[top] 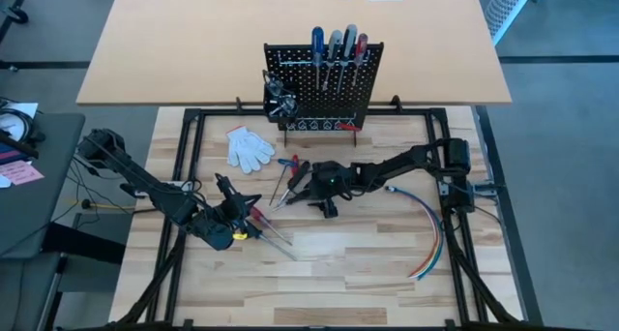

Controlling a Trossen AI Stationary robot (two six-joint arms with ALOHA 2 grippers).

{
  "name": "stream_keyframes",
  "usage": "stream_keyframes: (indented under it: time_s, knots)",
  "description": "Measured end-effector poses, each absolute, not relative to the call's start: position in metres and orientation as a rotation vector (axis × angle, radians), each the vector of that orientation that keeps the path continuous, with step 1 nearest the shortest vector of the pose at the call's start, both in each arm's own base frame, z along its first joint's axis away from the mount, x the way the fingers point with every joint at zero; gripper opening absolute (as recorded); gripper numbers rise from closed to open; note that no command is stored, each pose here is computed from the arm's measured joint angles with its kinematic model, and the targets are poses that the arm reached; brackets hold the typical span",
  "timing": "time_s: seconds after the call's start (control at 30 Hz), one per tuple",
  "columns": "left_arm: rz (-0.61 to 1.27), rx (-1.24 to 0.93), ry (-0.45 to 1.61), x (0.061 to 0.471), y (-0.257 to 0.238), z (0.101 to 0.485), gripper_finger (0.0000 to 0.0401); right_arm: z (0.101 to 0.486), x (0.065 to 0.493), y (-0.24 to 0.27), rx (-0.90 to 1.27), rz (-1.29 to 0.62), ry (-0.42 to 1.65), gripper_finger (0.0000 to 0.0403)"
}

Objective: Hang tools onto peg board
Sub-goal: Hang the right black screwdriver in the peg board

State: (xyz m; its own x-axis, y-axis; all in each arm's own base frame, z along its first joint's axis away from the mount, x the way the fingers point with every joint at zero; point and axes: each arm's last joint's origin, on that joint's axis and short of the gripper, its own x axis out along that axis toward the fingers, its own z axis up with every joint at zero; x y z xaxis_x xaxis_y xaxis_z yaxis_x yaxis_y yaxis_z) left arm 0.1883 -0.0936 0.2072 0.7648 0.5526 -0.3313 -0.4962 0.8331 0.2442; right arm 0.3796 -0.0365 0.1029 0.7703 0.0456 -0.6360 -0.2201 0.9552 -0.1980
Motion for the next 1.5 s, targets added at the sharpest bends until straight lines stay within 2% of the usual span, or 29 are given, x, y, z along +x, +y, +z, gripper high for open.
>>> stream_keyframes:
  time_s: [0.43, 0.83, 1.1, 1.3, 1.4, 1.5]
  knots:
    - [0.572, 0.145, 0.404, 0.188, -0.094, 0.207, 0.0000, 0.102, 0.385, -0.036, -0.237, 0.127, 0.617, 0.0243]
    - [0.572, 0.144, 0.404, 0.188, -0.094, 0.207, 0.0000, 0.095, 0.387, -0.038, -0.237, 0.123, 0.601, 0.0134]
    - [0.572, 0.144, 0.405, 0.188, -0.093, 0.207, 0.0000, 0.089, 0.396, -0.039, -0.256, 0.140, 0.633, 0.0127]
    - [0.572, 0.143, 0.404, 0.188, -0.094, 0.207, 0.0000, 0.130, 0.388, -0.032, -0.245, 0.087, 0.822, 0.0115]
    - [0.572, 0.143, 0.404, 0.188, -0.094, 0.207, 0.0000, 0.174, 0.380, -0.021, -0.335, -0.014, 0.922, 0.0113]
    - [0.573, 0.142, 0.403, 0.188, -0.093, 0.207, 0.0000, 0.225, 0.368, -0.007, -0.522, -0.164, 0.998, 0.0113]
